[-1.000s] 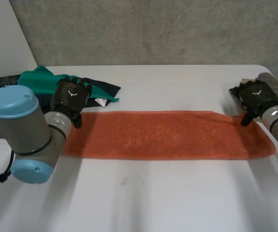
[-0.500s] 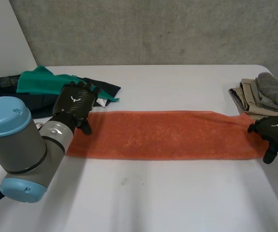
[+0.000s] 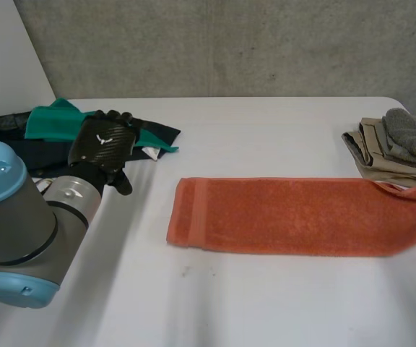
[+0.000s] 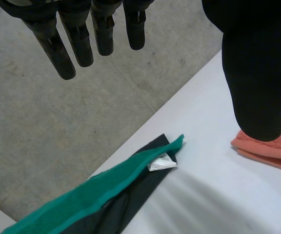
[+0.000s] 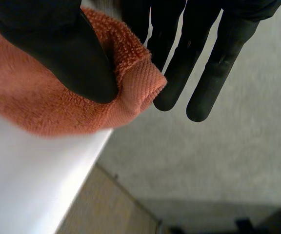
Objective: Fold the laundry.
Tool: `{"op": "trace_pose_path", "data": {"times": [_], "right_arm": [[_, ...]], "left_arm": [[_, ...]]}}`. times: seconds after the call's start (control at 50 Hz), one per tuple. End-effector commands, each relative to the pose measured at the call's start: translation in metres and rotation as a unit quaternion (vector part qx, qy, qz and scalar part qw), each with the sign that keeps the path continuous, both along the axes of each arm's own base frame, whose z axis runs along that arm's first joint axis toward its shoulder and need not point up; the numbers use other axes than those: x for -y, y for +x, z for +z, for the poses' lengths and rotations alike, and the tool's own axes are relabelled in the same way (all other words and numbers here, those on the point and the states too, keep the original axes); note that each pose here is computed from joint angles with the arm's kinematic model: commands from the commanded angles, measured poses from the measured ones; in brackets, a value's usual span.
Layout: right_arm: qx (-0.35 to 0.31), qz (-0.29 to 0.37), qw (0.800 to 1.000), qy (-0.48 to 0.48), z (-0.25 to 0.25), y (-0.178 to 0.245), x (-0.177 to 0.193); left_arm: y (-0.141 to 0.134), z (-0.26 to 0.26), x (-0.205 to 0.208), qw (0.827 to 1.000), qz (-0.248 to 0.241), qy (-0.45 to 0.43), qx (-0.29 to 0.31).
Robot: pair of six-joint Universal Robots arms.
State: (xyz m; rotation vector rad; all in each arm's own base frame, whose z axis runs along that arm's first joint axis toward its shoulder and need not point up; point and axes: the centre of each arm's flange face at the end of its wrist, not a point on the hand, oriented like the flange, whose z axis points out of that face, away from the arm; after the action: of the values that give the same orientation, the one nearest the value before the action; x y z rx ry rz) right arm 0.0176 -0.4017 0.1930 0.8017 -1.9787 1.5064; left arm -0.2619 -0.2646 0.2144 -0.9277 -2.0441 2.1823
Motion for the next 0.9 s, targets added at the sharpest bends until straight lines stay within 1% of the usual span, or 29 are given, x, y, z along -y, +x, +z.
{"op": "trace_pose_path", "data": {"times": [0.02, 0.08, 0.1, 0.16, 0.18, 0.22, 0.24, 0.3, 0.32, 0.34, 0.38, 0.4, 0.46, 0.48, 0.52, 0.54, 0.6, 0.62, 0.68, 0.7, 0.76, 0.78, 0.86, 0.9], "right_arm": [[0.073, 0.173, 0.981, -0.054, 0.033, 0.138, -0.032], [0.087, 0.262, 0.959, -0.067, 0.035, 0.196, -0.057], [0.093, 0.32, 0.94, -0.072, 0.037, 0.231, -0.079], [0.098, 0.399, 0.909, -0.074, 0.033, 0.275, -0.112], [0.1, 0.44, 0.89, -0.063, 0.021, 0.296, -0.13], [0.103, 0.479, 0.871, -0.042, 0.002, 0.319, -0.148], [0.1, 0.508, 0.855, -0.02, -0.018, 0.334, -0.163], [0.088, 0.543, 0.835, 0.002, -0.042, 0.35, -0.184], [0.08, 0.56, 0.825, 0.01, -0.052, 0.356, -0.194], [0.076, 0.566, 0.821, 0.013, -0.056, 0.357, -0.198], [0.065, 0.566, 0.822, 0.01, -0.059, 0.359, -0.2], [0.058, 0.553, 0.831, 0.009, -0.058, 0.358, -0.195], [0.057, 0.521, 0.852, 0.011, -0.054, 0.354, -0.192], [0.064, 0.497, 0.865, 0.021, -0.055, 0.349, -0.187], [0.077, 0.468, 0.88, 0.028, -0.052, 0.341, -0.181], [0.098, 0.434, 0.895, 0.028, -0.039, 0.325, -0.167], [0.141, 0.386, 0.912, 0.025, -0.011, 0.291, -0.152], [0.164, 0.361, 0.918, 0.021, 0.003, 0.271, -0.146], [0.184, 0.338, 0.923, 0.027, 0.008, 0.252, -0.143], [0.186, 0.325, 0.926, 0.042, -0.002, 0.241, -0.141], [0.184, 0.31, 0.931, 0.058, -0.011, 0.23, -0.141], [0.181, 0.301, 0.934, 0.068, -0.018, 0.224, -0.143], [0.162, 0.287, 0.941, 0.082, -0.03, 0.214, -0.145], [0.153, 0.282, 0.943, 0.085, -0.033, 0.21, -0.145]], "left_arm": [[0.005, 0.017, -0.003, 1.0, 0.006, -0.021, -0.011], [0.007, 0.025, -0.003, 0.999, 0.01, -0.031, -0.015], [0.01, 0.028, -0.003, 0.999, 0.014, -0.034, -0.017], [0.01, 0.03, -0.003, 0.999, 0.014, -0.035, -0.017], [0.01, 0.03, -0.004, 0.999, 0.013, -0.035, -0.017], [0.01, 0.028, -0.005, 0.999, 0.011, -0.032, -0.016], [0.009, 0.027, -0.005, 0.999, 0.011, -0.032, -0.016], [0.008, 0.026, -0.006, 0.999, 0.008, -0.032, -0.016], [0.007, 0.025, -0.006, 0.999, 0.007, -0.031, -0.016], [0.006, 0.024, -0.006, 0.999, 0.004, -0.03, -0.016], [0.003, 0.024, -0.006, 0.999, 0.001, -0.031, -0.015], [0.0, 0.022, -0.005, 0.999, -0.002, -0.029, -0.015], [-0.009, 0.018, -0.006, 0.999, -0.016, -0.025, -0.013], [-0.02, 0.017, -0.009, 0.999, -0.03, -0.026, -0.014], [-0.027, 0.016, -0.01, 0.999, -0.039, -0.027, -0.015], [-0.034, 0.015, -0.011, 0.998, -0.048, -0.028, -0.016], [-0.043, 0.015, -0.013, 0.998, -0.061, -0.03, -0.017], [-0.051, 0.014, -0.017, 0.997, -0.072, -0.03, -0.018], [-0.068, 0.013, -0.028, 0.994, -0.1, -0.031, -0.02], [-0.081, 0.01, -0.037, 0.992, -0.122, -0.03, -0.02], [-0.101, 0.003, -0.05, 0.988, -0.151, -0.027, -0.019], [-0.112, -0.006, -0.056, 0.986, -0.166, -0.022, -0.015], [-0.134, -0.03, -0.063, 0.981, -0.191, -0.007, -0.004], [-0.141, -0.042, -0.065, 0.98, -0.197, 0.001, 0.002]]}}
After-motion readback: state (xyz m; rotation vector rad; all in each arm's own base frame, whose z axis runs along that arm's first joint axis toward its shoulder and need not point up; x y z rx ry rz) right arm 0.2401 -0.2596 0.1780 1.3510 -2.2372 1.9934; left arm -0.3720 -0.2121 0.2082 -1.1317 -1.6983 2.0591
